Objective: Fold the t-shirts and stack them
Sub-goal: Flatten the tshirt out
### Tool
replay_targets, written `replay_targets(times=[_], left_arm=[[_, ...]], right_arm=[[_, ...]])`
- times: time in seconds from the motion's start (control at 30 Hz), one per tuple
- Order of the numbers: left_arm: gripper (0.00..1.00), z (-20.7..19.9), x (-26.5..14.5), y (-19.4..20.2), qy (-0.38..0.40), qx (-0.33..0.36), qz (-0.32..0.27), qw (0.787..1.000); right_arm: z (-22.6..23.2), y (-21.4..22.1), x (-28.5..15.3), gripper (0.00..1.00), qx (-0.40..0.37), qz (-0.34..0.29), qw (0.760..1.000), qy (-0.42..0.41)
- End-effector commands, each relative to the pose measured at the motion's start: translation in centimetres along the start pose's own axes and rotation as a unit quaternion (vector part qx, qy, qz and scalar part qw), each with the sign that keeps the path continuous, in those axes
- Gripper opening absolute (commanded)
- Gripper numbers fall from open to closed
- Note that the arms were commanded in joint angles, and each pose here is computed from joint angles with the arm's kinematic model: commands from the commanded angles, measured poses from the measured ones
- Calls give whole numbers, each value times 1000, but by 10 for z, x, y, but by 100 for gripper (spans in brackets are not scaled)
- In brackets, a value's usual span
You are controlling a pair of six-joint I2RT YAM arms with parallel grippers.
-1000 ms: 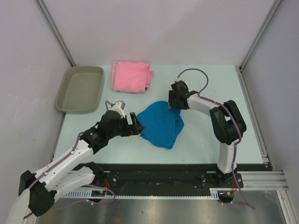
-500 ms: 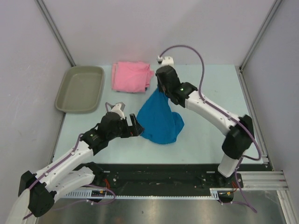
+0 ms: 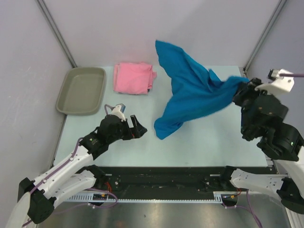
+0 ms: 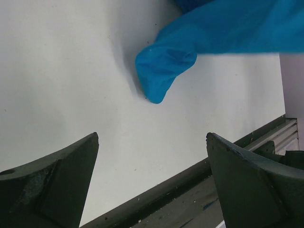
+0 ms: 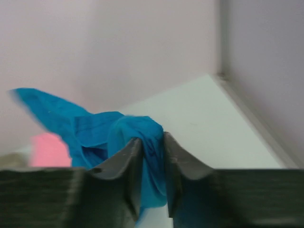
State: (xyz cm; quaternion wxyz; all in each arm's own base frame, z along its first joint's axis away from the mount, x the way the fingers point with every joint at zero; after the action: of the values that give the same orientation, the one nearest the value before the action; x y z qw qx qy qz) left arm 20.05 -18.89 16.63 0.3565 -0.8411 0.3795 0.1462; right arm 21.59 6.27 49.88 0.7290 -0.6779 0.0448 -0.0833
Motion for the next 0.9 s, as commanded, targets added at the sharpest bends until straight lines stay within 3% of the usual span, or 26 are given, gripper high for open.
replay_targets(times=[0.0,0.03,0.1,0.2,0.33,0.43,0.57,0.67,0.87], left_arm=[[100,-12,1,-5,26,-7,-12,1000],[100,-12,3,-4,28,-8,-9,1000],[100,-14,9,-1,31,-10,2,999],[100,-23,18,5,45,-13,22,999],[100,-33,30,19,39,8,47,998],[100,-35,44,26,31,16,66,997],[100,-31,67,28,-4,19,83,996],[100,-23,88,26,-60,16,89,994],[100,-12,114,39,-90,-40,104,990]], right_arm=[[-84,87,-14,57,-81,83,973,201],[-93,99,-13,99,-101,101,966,216],[-104,110,-6,100,-114,144,956,228],[-85,115,6,100,-102,162,966,176],[-49,122,29,100,-93,158,977,111],[-7,148,56,100,-108,189,975,49],[63,213,82,100,-100,273,954,-77],[101,266,102,97,-105,323,933,-121],[130,348,123,89,-116,389,904,-134]])
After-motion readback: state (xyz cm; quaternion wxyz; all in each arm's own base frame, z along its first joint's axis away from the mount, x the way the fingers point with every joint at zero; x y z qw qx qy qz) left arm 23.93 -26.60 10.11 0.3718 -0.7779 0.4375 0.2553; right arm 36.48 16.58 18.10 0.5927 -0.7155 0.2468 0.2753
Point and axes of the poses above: each gripper's point midway between its finger pads, its own x axis out along the fingers, its own z axis along the line the jaws close on, y = z × x, the point moved 2 cm from there along -x, back along the fingers, and after that the axes turned 13 degrees about -x, right-handed, at the moved point
